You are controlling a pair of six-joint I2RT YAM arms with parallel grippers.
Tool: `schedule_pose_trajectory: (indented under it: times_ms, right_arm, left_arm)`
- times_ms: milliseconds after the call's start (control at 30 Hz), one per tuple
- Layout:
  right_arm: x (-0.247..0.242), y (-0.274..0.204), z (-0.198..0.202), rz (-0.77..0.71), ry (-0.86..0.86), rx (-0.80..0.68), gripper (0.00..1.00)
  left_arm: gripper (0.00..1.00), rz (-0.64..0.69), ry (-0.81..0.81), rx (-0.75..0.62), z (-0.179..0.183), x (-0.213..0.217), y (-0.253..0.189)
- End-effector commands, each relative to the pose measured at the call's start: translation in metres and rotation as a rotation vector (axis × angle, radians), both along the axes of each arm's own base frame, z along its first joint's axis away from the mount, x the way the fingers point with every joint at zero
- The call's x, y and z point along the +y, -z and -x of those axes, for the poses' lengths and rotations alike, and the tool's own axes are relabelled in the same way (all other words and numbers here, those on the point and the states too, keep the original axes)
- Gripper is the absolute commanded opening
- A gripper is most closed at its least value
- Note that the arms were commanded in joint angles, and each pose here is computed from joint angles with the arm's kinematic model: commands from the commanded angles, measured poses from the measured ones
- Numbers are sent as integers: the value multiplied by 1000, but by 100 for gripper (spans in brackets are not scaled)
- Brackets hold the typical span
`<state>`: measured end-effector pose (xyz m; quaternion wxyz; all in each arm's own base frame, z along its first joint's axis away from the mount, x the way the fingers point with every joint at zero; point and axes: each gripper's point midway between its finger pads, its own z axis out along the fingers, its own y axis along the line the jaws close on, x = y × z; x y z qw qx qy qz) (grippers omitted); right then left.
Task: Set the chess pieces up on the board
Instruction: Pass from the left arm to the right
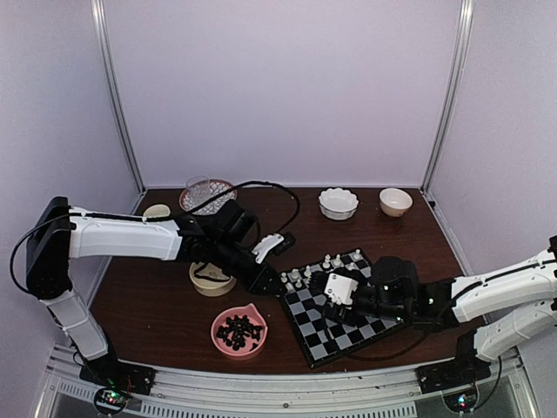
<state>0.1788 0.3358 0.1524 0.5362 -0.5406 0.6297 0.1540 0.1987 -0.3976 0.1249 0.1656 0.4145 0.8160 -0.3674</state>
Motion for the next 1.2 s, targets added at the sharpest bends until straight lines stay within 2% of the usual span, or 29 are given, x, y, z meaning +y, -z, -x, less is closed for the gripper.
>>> schedule_pose_trajectory:
  times_ms: [0, 433, 900, 1167]
  right_arm:
    - [5, 10, -3, 130, 14, -100, 62]
    - [19, 32, 0, 279, 16, -175, 58]
    - [30, 42, 2, 324, 1, -167, 43]
    - [33, 50, 3, 363, -10, -158, 40]
  left_arm:
    - [0, 11, 77, 16, 12, -20, 1]
    - [0, -2, 152, 72, 32, -36, 12]
    - [0, -3, 180, 109, 39, -43, 17]
    - [0, -6, 180, 111, 39, -42, 18]
